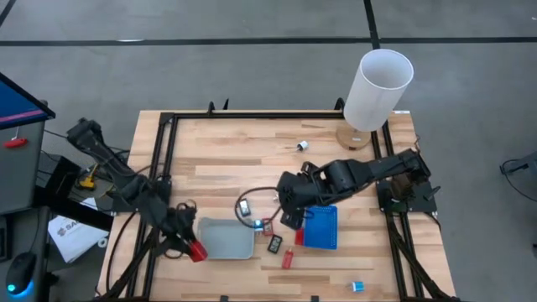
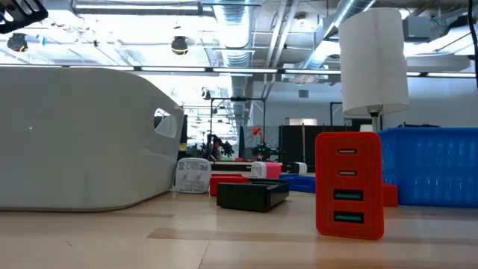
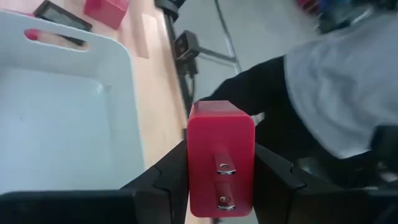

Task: Pick & Place Office items
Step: Put the top red charger adapter into the gray bin

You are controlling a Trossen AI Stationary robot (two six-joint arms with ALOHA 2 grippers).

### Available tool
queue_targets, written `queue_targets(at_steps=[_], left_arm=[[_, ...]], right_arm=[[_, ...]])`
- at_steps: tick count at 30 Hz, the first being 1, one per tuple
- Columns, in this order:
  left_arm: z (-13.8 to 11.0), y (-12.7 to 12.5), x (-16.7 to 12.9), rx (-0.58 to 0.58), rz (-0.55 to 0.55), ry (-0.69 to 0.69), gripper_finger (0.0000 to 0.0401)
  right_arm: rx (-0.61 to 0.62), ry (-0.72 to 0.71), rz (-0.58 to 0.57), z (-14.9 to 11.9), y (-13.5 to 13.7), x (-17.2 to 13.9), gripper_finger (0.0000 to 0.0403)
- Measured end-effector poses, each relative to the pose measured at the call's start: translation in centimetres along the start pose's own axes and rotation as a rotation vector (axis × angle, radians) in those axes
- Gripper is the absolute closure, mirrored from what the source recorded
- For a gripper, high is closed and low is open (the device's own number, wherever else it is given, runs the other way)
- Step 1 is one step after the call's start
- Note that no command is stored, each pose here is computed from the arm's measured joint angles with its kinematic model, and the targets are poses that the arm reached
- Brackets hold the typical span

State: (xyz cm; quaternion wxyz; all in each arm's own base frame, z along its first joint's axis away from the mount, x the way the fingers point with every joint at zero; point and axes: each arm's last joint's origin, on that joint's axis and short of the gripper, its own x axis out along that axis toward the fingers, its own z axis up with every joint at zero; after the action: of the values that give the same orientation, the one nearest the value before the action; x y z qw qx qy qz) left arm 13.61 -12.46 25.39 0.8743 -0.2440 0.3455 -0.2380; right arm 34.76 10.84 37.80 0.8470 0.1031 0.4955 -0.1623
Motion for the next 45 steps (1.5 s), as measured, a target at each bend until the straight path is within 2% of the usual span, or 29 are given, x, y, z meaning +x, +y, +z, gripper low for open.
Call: queue_targets(at_steps=[4,8,12,16,21,24,34,40,45], left_arm=[[-0.6,0.3,2.0,0.089,0.078,0.046,0.0279],[-0.5,0.6,3.4,0.174,0.164,0.023,0.0279],[1.1,0.2,3.7,0.281,0.25,-0.017,0.0281],[2.8,0.8,4.1,0.321,0.395,0.1,0.0281],[5.9,1.3,4.2,0.287,0.5,0.232,0.0281],[7.3,1.7,4.7,0.237,0.504,0.245,0.0282],[6.0,4.1,7.7,0.106,0.665,0.365,0.0283],[5.6,4.9,9.3,0.109,0.702,0.384,0.0283],[5.3,5.0,10.0,0.17,0.69,0.413,0.0283]], right_arm=[[0.042,0.017,0.003,-0.9,0.8,-0.4,0.0179],[0.09,0.046,-0.011,-1.8,1.3,-0.7,0.0179],[0.11,0.072,-0.024,-2.6,1.8,-1.0,0.0179],[0.104,0.09,-0.034,-3.2,2.0,-1.3,0.0179],[0.079,0.102,-0.051,-3.8,2.0,-2.0,0.0179],[0.067,0.075,-0.061,-4.2,1.6,-3.0,0.0179],[0.126,-0.088,-0.033,-5.6,-0.1,-8.1,0.0179],[0.136,-0.121,-0.012,-6.0,-0.7,-9.4,0.0183],[0.11,-0.122,-0.007,-6.1,-0.7,-9.6,0.0192]])
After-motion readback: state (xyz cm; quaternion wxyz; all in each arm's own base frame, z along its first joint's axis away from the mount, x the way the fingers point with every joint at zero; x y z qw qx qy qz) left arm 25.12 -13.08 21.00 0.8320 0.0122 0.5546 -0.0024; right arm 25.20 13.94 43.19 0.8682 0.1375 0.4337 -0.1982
